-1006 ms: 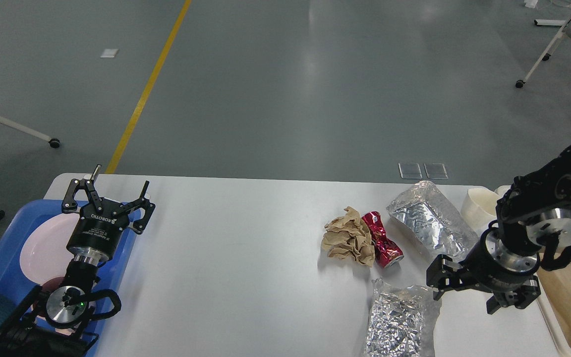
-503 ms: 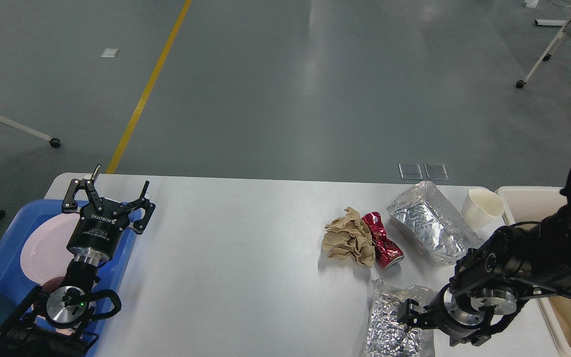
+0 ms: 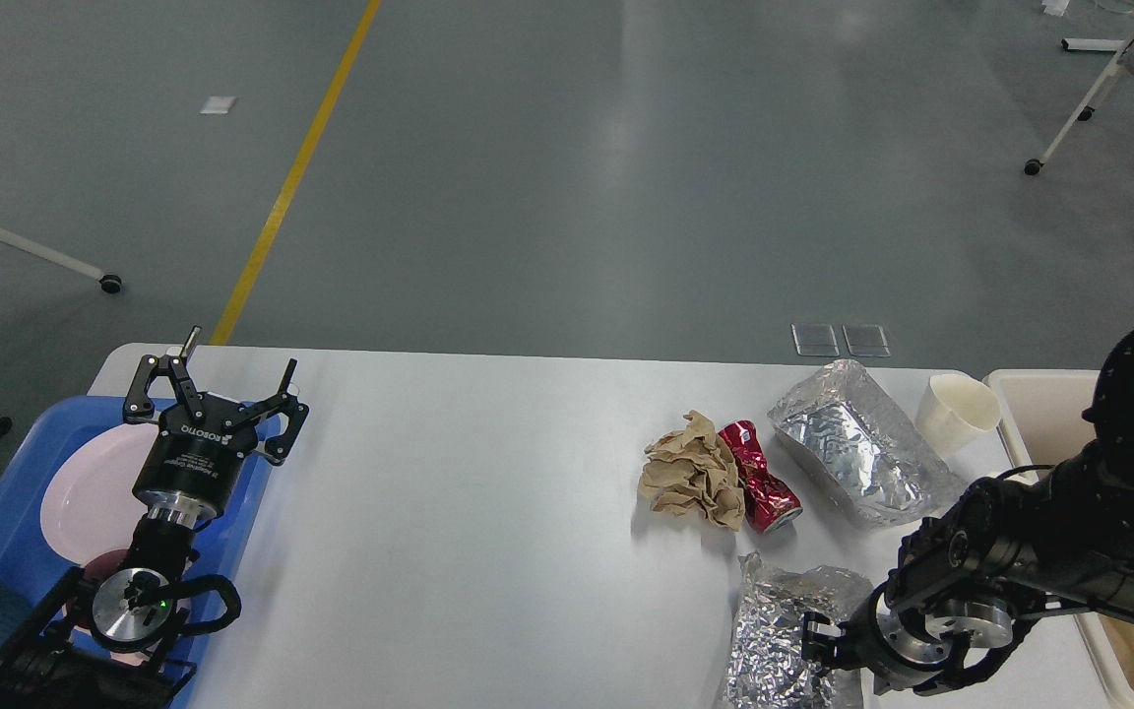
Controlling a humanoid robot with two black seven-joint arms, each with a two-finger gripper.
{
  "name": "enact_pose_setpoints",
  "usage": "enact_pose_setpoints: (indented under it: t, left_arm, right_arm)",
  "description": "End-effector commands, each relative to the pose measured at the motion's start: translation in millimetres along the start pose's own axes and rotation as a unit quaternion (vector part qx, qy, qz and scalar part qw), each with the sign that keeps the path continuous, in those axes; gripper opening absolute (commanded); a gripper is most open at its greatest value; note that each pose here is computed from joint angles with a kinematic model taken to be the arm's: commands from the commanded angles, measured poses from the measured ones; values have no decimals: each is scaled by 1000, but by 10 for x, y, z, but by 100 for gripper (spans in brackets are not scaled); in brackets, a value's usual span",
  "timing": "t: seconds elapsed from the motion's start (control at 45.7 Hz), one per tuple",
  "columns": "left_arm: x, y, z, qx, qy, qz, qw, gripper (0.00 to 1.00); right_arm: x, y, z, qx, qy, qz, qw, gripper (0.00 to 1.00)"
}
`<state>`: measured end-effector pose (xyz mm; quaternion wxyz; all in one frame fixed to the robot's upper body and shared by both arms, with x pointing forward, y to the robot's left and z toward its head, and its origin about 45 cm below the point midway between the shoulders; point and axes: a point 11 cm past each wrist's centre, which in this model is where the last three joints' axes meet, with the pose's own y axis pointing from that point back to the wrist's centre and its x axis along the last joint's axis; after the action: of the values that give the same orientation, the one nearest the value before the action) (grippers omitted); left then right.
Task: Tidy desktop
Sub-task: 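Lower the right gripper onto the crumpled silver foil and grasp it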
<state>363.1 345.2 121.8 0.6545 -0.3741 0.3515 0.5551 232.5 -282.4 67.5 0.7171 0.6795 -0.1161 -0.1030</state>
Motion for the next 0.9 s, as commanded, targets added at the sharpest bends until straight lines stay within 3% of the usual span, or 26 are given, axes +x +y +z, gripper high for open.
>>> enact_pose_setpoints:
  t: [0.0, 0.569, 0.7, 0.875]
  left_arm:
    - [-1, 0, 0, 0, 0, -1, 1000, 96]
    - [-1, 0, 1, 0, 0, -1, 1000, 96]
    - [-1, 0, 1, 0, 0, -1, 1000, 96]
    - [0, 0, 1, 0, 0, 0, 1000, 96]
  right_arm:
    - [-28, -20, 18, -2, -1, -4, 1000, 0]
    - [-107, -17, -36, 4, 1, -31, 1000, 0]
    - [-73, 125, -40, 10, 0, -60, 998, 0]
    - [150, 631, 27, 33, -29, -70, 997, 0]
